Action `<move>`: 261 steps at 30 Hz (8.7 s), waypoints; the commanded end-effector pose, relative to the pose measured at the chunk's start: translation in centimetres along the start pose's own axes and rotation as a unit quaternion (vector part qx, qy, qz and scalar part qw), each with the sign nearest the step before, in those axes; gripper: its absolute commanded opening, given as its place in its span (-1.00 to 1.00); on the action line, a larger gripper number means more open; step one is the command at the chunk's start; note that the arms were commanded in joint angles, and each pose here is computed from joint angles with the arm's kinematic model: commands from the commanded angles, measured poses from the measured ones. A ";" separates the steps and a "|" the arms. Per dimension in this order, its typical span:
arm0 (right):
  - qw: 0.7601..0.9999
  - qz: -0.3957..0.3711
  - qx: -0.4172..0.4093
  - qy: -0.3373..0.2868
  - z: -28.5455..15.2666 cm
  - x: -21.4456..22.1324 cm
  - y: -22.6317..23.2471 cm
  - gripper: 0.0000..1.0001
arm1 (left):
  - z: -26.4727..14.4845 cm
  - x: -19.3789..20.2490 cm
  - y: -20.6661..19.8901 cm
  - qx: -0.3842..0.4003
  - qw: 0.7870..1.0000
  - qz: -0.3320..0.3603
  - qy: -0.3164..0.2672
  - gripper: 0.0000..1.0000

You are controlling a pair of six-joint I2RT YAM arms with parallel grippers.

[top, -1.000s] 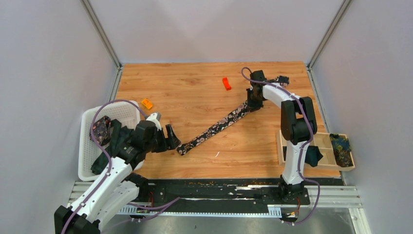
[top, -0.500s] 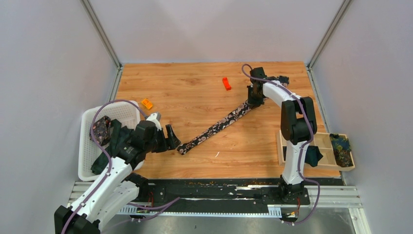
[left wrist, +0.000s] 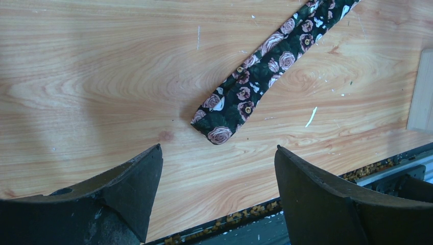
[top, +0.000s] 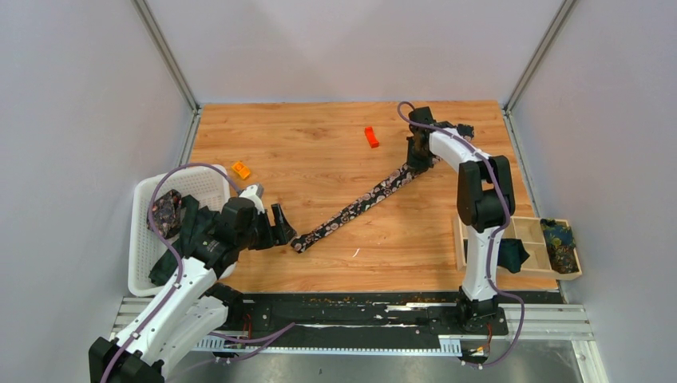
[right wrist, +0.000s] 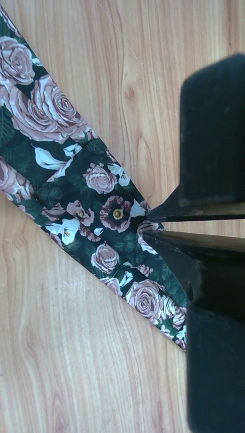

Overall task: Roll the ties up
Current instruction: Flatten out the tie at the center of the board, then roll the tie at the center of the board.

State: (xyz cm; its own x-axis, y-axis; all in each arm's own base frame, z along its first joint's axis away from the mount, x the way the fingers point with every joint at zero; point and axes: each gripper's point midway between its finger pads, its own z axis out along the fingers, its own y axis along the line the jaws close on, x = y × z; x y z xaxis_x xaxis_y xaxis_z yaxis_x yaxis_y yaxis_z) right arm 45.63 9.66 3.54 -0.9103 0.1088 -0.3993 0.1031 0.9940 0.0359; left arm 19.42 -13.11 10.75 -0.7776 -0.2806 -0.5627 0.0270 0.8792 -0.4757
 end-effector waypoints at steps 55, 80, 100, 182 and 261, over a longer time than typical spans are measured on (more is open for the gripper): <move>0.997 0.040 0.063 -0.013 1.8 -2.8 -2.4 -0.74 | -0.3 -0.3 -0.9 0.018 1.000 0.003 -0.001 0.73; 0.993 0.024 -0.084 -0.075 -9.8 2.7 0.3 -0.10 | 3.5 3.0 -1.1 0.055 0.993 -0.105 0.016 0.46; 0.979 -0.002 -0.179 -0.095 -14.1 11.9 3.1 -0.13 | 6.9 3.1 0.7 0.030 0.985 -0.170 -0.023 -0.01; 0.895 -0.220 -0.388 -0.022 -14.2 23.5 33.7 -0.76 | 4.1 4.6 3.1 -0.029 0.995 -0.098 -0.013 -0.45; 0.945 -0.204 -0.255 -0.034 -10.4 24.4 30.3 -0.86 | 2.6 1.4 1.4 -0.019 0.994 -0.098 -0.053 -1.00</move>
State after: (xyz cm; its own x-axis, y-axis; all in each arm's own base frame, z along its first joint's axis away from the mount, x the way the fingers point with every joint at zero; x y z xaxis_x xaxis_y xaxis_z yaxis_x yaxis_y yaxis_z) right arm 22.15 43.31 2.64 -0.8108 -0.2753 -0.5166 -0.4861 0.8083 0.3322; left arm 19.19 -13.69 5.41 -0.7289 -0.4880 -0.4803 -0.1667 0.8068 -0.5668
